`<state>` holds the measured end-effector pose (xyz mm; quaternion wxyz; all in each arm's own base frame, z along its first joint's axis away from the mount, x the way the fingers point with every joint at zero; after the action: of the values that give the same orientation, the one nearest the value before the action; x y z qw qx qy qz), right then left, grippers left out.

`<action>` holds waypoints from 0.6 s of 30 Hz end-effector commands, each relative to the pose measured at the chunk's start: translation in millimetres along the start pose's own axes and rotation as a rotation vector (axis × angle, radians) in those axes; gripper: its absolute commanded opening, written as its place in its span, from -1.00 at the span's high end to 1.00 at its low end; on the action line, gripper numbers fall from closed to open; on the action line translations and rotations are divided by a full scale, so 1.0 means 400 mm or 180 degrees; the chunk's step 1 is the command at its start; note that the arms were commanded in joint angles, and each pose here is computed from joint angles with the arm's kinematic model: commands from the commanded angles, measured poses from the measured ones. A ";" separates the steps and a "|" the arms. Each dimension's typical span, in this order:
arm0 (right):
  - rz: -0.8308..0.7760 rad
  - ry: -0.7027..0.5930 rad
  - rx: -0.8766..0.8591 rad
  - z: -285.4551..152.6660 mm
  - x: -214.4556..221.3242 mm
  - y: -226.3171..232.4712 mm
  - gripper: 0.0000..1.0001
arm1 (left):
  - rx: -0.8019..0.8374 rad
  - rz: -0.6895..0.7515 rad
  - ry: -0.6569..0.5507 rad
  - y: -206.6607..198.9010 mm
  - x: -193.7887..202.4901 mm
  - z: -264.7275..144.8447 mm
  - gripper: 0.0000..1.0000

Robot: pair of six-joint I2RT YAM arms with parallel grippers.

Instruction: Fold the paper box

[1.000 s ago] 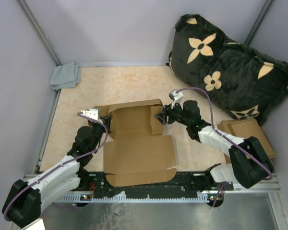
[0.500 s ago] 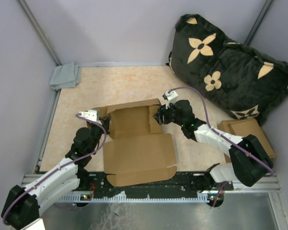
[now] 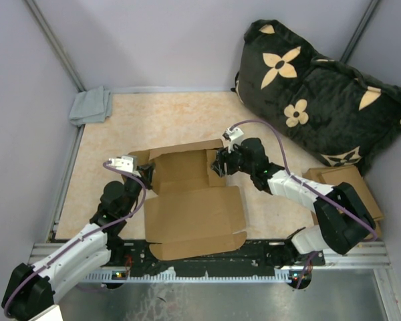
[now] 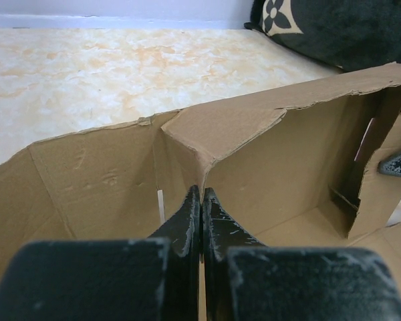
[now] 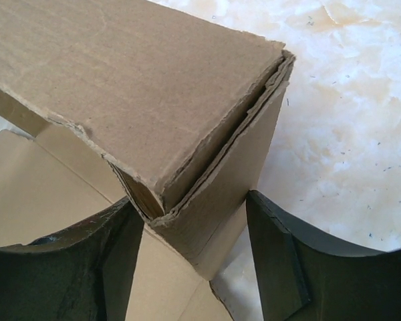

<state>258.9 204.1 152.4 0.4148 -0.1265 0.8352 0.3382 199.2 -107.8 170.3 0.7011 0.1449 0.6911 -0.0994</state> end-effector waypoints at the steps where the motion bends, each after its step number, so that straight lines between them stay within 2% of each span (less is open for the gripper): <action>1: -0.0099 0.0088 -0.0325 -0.001 -0.014 0.038 -0.26 | 0.0246 -0.0101 -0.0010 -0.026 -0.001 -0.007 1.00; 13: -0.0165 0.0182 -0.0139 0.007 0.059 0.017 -0.55 | 0.0234 -0.0105 -0.0007 -0.024 -0.005 -0.007 1.00; 15: -0.0177 0.0167 -0.0139 0.020 0.070 0.014 -0.50 | 0.0238 -0.0105 -0.0004 -0.025 -0.004 -0.008 1.00; 18: -0.0133 0.0217 0.0004 0.042 0.083 0.000 -0.17 | 0.0238 -0.0099 0.0000 -0.024 -0.005 -0.008 1.00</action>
<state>246.1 205.9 128.2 0.3924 -0.1502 0.8481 0.3228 197.9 -108.0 171.1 0.7008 0.1414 0.6913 -0.1053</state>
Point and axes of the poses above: each gripper's point midway between its finger pads, its own z axis out along the fingers, its own y axis along the line the jaws close on, x = y × z, the point moved 8 cm from there along -z, back along the fingers, and after that the axes turned 14 degrees about z, right-handed, at the moved point
